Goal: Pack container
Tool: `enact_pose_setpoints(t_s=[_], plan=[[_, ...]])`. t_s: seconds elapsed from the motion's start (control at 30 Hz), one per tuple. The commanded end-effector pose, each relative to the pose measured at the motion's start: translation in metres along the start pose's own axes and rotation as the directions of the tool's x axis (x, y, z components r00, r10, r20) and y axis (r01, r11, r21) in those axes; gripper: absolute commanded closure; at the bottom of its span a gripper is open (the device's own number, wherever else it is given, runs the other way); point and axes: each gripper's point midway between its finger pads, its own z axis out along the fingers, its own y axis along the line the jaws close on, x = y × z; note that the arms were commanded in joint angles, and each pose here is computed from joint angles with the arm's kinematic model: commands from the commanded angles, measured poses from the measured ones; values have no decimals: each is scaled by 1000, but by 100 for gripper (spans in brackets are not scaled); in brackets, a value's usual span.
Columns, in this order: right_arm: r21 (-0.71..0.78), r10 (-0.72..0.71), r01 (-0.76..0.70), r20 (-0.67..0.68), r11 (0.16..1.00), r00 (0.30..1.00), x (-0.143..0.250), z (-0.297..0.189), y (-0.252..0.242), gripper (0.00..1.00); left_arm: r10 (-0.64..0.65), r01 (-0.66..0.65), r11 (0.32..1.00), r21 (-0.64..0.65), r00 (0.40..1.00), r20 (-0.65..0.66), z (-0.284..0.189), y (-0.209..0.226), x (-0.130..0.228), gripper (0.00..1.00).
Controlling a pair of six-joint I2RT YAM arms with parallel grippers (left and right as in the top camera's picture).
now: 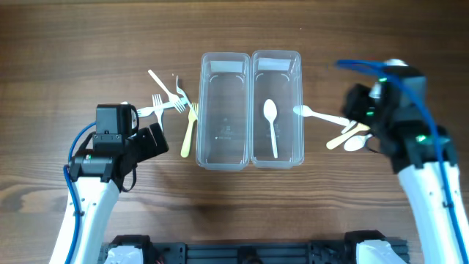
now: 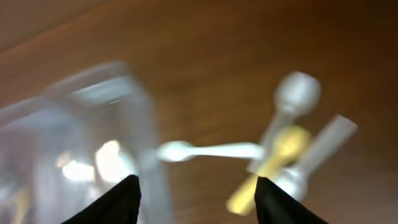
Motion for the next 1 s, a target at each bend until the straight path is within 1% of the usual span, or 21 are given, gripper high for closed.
enact_pose_setpoints(t_s=[0.0,0.1,0.13,0.17,0.2,0.37,0.53,0.7,0.97], plan=[[226,244,-223,-68,948,967,11,33,-73,37,10,-9,1000,-8,1000,27,-5,1,-9,0],[300,371,-308,-180,903,911,31,68,-110,37,10,-10,1000,-9,1000,27,-5,1,-9,0],[306,407,-334,-217,892,887,38,79,-117,40,10,-10,1000,-9,1000,27,-5,1,-9,0],[308,440,-360,-251,881,862,45,89,-123,47,10,-9,1000,-8,1000,27,-5,1,-9,0],[304,462,-379,-278,874,842,49,99,-125,49,10,-9,1000,-8,1000,27,-5,1,-9,0],[335,507,-406,-315,850,802,63,127,-133,47,10,-10,1000,-9,1000,27,-5,1,-9,0],[354,512,-396,-347,847,786,76,139,-135,49,10,-10,1000,-9,1000,27,-5,1,-9,0],[352,511,-397,-341,848,789,86,146,-138,49,10,-9,1000,-8,1000,27,-5,1,-9,0],[344,508,-400,-329,850,796,97,157,-141,55,10,-9,1000,-8,1000,27,-5,1,-9,0]])
